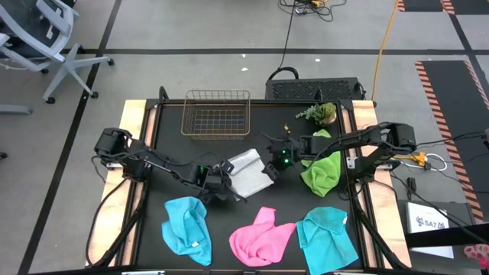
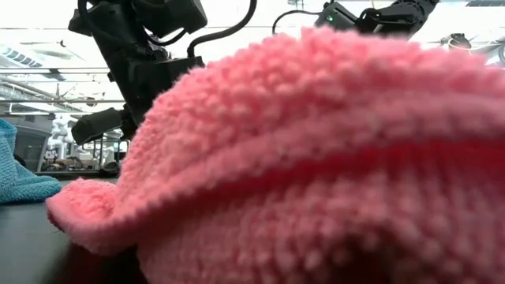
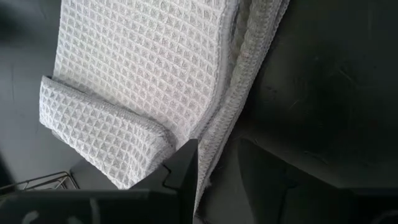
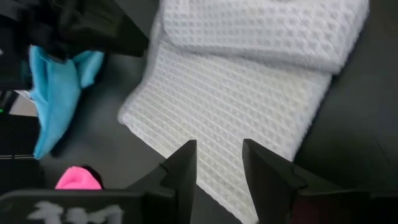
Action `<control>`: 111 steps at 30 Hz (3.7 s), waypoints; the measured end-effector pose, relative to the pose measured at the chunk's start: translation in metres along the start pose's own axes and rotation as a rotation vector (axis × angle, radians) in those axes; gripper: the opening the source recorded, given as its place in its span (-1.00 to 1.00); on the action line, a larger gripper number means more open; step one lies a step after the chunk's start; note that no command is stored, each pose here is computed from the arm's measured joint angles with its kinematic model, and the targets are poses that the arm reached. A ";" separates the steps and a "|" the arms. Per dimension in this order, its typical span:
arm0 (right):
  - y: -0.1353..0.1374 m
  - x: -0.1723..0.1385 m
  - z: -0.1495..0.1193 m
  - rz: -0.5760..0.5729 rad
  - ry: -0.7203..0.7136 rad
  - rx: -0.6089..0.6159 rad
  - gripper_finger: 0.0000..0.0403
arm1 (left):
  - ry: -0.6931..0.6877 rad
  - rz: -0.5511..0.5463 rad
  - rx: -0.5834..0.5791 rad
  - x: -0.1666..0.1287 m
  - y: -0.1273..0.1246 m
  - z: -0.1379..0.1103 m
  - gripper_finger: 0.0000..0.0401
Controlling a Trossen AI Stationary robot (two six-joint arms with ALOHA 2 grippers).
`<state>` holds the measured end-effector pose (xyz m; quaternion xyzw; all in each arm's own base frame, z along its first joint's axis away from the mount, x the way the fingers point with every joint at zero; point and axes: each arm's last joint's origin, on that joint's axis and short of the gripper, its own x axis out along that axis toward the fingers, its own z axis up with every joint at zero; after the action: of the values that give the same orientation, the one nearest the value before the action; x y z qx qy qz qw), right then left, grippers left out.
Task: Fold microfiber towels
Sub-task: Put the gray microfiber cloth into the wire basket
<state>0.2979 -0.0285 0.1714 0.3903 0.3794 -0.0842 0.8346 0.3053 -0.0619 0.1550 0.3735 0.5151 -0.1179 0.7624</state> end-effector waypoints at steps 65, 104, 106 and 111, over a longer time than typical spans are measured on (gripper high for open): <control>-0.037 0.053 -0.001 0.013 -0.018 0.149 -0.07 | 0.026 -0.006 -0.190 0.033 0.001 -0.002 -0.36; 0.003 0.050 0.031 0.169 -0.077 0.044 -0.99 | 0.107 0.216 -0.373 0.011 0.040 0.017 -0.98; 0.012 0.047 0.037 0.156 -0.060 0.011 -0.99 | 0.142 0.223 -0.371 0.005 0.044 0.019 -0.99; 0.040 0.024 0.057 0.117 -0.035 -0.095 -1.00 | 0.196 0.281 -0.396 -0.016 0.060 0.026 -0.99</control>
<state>0.3647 -0.0379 0.2009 0.3702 0.3448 -0.0241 0.8622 0.3503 -0.0415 0.2007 0.2945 0.5427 0.1291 0.7760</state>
